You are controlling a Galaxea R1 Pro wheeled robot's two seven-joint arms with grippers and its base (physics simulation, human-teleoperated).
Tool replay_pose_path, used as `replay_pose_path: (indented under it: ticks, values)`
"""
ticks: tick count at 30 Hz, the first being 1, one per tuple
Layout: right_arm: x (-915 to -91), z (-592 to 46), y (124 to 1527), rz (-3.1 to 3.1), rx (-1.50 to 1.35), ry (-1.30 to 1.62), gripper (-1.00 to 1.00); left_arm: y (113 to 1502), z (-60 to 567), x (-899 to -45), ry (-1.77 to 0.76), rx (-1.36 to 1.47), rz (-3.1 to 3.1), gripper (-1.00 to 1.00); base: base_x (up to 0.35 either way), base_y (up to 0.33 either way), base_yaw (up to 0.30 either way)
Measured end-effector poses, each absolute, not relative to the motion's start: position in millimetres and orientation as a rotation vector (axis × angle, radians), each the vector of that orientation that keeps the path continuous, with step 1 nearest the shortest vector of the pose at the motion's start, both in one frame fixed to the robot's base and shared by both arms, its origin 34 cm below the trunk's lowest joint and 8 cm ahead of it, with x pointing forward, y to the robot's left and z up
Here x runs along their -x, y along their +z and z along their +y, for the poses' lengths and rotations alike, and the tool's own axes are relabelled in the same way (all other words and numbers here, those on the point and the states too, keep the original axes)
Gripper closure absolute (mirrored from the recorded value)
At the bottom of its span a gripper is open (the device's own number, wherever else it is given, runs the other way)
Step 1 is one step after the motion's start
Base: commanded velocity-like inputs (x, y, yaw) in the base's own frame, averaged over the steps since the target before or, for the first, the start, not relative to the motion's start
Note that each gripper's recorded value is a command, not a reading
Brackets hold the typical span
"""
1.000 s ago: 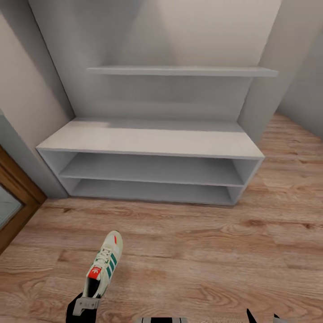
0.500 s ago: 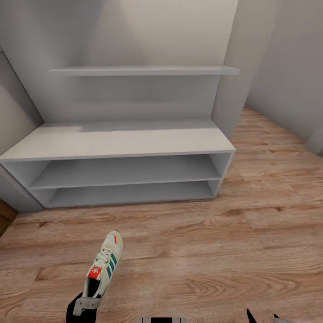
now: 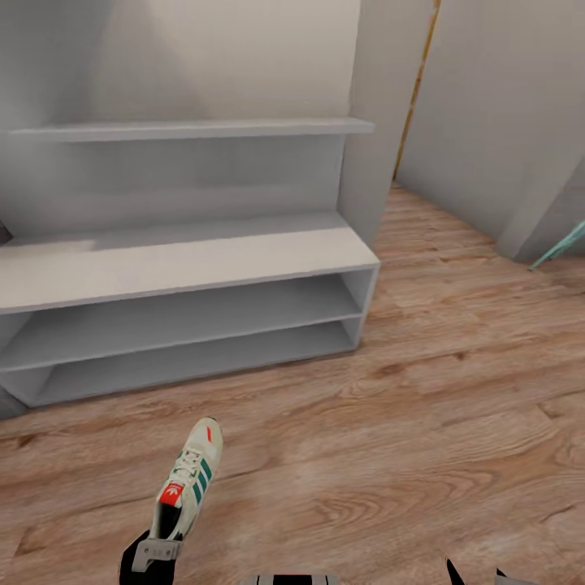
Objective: Pick up the two gym shoes and the two sandals from the corridor floor and place them onto the hallstand (shoe rack) in the corridor, making sure they are on the rack and not on the floor. Arrange them so the two gym shoes are next to each other and the two sandals are next to each other.
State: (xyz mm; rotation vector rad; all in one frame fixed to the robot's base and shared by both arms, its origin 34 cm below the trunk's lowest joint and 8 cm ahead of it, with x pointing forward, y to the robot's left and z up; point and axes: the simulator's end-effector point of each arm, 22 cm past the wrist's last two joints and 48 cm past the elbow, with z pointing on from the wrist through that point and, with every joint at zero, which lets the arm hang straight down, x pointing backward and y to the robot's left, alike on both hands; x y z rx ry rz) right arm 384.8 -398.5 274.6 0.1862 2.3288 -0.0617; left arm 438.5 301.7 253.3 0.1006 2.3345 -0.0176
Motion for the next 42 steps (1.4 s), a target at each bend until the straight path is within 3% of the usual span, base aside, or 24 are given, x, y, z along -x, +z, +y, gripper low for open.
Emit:
replay_pose_path:
  ticks: [42]
  values:
    - [-383.7,-398.2,273.7,2.332,-0.188,-0.061,-1.0,253.3,300.9,-438.4,-0.02,-0.101,2.335,1.0,0.0,0.0,-0.3]
